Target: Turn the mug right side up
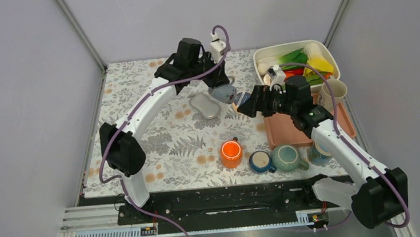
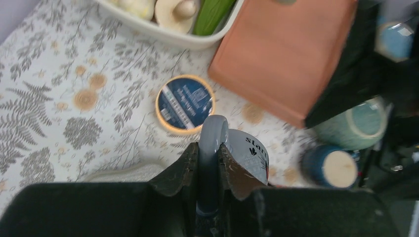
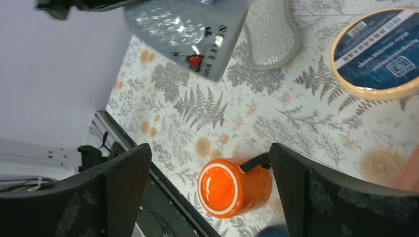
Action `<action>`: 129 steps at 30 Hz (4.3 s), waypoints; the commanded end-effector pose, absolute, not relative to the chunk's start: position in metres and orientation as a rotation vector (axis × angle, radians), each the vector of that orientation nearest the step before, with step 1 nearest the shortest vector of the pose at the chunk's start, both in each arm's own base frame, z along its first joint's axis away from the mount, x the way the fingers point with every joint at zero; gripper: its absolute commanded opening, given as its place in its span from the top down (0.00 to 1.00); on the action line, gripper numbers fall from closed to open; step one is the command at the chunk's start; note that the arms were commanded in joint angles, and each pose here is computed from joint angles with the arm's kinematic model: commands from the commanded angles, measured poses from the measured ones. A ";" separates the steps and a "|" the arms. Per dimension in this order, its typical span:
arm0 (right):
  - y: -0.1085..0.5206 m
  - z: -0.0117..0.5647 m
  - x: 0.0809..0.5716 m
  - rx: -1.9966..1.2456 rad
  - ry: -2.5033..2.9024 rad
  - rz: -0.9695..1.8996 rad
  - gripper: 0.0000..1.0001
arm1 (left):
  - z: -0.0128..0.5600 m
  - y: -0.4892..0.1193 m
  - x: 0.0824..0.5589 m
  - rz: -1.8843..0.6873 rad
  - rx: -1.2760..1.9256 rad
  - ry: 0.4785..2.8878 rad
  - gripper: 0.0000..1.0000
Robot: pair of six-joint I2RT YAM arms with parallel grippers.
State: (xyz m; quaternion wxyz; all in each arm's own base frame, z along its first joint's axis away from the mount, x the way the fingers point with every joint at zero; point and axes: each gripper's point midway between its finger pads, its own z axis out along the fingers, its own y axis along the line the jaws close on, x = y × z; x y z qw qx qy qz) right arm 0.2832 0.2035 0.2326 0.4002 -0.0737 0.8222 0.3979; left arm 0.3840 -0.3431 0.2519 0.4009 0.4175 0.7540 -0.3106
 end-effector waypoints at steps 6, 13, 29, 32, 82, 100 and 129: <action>0.238 0.287 0.303 -0.162 1.797 1.293 0.05 | 0.357 -0.368 0.337 -1.116 1.001 1.715 1.00; 0.247 0.306 0.294 -0.211 1.722 1.388 0.27 | 0.362 -0.388 0.314 -1.164 1.066 1.674 1.00; 0.160 0.250 0.321 -0.076 2.076 0.605 1.00 | 0.336 -0.344 0.384 -0.735 0.918 1.748 0.04; 0.119 0.232 0.329 -0.068 2.198 0.309 1.00 | 0.334 -0.316 0.410 -0.585 0.859 1.766 0.01; -0.009 0.183 0.364 0.186 2.584 0.055 0.01 | 0.170 -0.355 0.174 -0.557 2.036 1.502 0.01; 0.021 0.205 0.335 0.109 2.498 0.171 0.01 | 0.108 -0.366 0.205 -0.278 2.069 1.710 0.01; 0.039 0.232 0.317 0.043 2.383 0.225 0.00 | 0.152 -0.323 0.261 -0.550 1.501 2.223 0.06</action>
